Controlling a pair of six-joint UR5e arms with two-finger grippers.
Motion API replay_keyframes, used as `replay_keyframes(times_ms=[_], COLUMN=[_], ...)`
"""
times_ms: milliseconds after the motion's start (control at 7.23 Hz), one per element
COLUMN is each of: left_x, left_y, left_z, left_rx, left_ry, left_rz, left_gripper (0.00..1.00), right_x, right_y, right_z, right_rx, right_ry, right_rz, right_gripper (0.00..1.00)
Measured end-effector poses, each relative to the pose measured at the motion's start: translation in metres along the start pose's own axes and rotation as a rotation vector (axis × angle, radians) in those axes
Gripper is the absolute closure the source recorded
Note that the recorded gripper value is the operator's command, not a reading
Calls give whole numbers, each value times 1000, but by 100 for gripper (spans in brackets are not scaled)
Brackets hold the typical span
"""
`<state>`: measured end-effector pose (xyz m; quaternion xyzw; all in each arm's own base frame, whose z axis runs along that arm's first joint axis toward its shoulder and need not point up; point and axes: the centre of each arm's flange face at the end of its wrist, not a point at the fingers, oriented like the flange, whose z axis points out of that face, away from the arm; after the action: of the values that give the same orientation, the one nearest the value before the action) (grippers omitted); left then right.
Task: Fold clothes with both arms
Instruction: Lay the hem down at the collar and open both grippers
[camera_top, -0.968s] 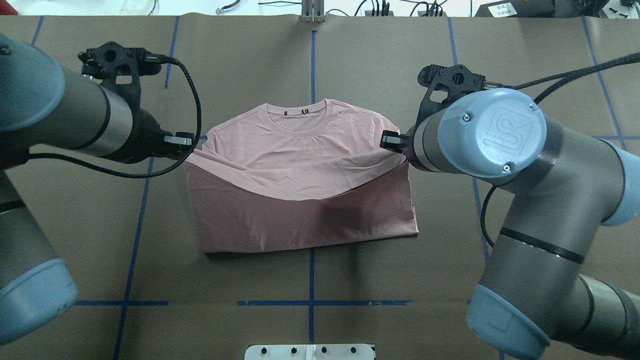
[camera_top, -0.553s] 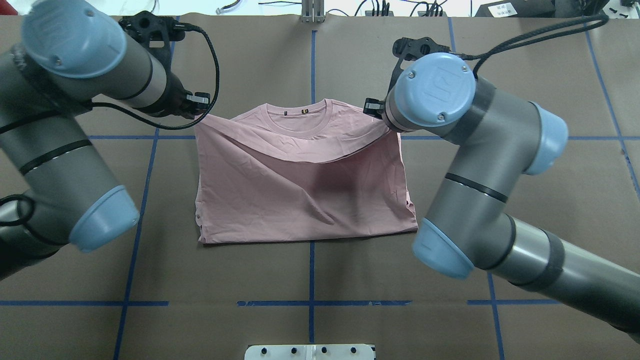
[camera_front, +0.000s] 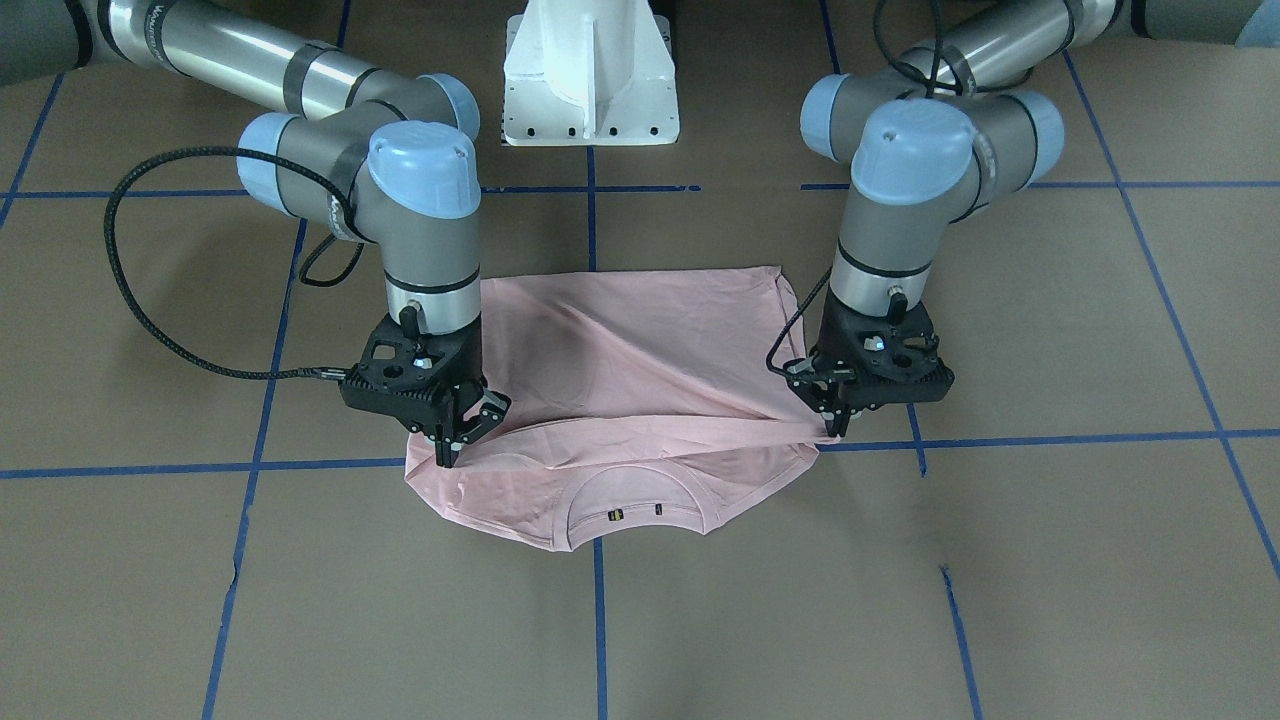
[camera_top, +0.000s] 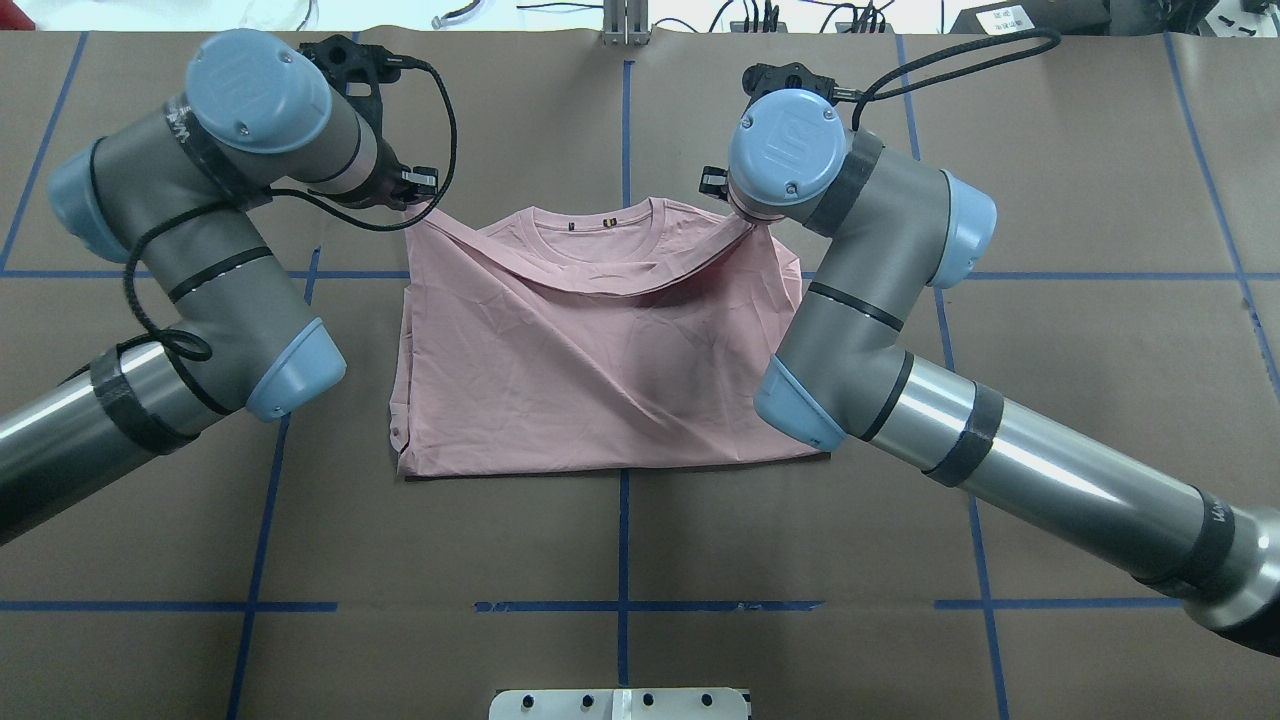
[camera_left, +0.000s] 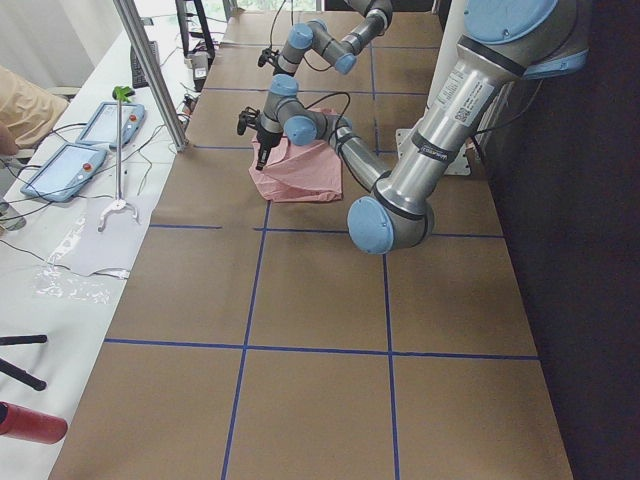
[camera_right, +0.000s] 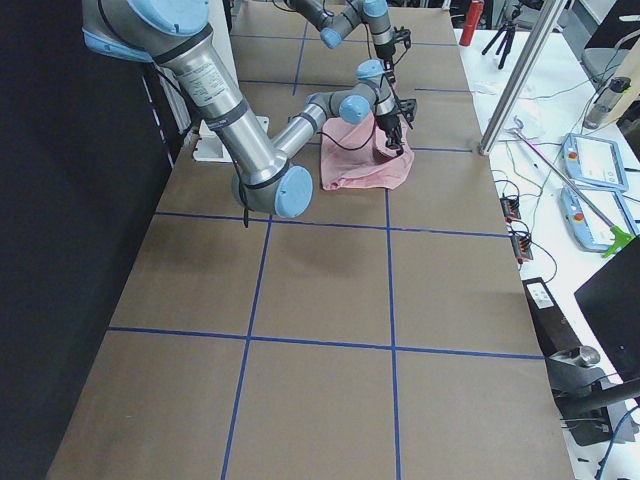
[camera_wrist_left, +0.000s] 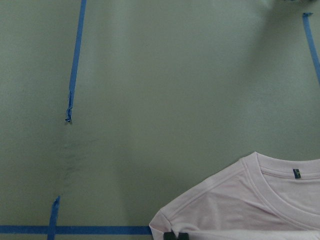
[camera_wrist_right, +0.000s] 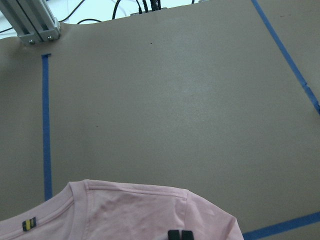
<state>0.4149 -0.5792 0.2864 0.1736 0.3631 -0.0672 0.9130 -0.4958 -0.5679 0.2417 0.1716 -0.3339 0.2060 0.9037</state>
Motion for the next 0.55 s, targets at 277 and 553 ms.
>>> replay_keyframes(times_ms=[277, 553], left_x=[-8, -5], left_y=[8, 24], left_z=[34, 48], left_rx=[-9, -16], left_ry=[-16, -28], left_rz=[6, 17], left_gripper=[100, 100], right_x=[5, 13], right_y=[-2, -5], right_z=[22, 42], right_rx=[-6, -7], right_ry=[33, 58], right_rz=[-9, -8], right_gripper=[100, 100])
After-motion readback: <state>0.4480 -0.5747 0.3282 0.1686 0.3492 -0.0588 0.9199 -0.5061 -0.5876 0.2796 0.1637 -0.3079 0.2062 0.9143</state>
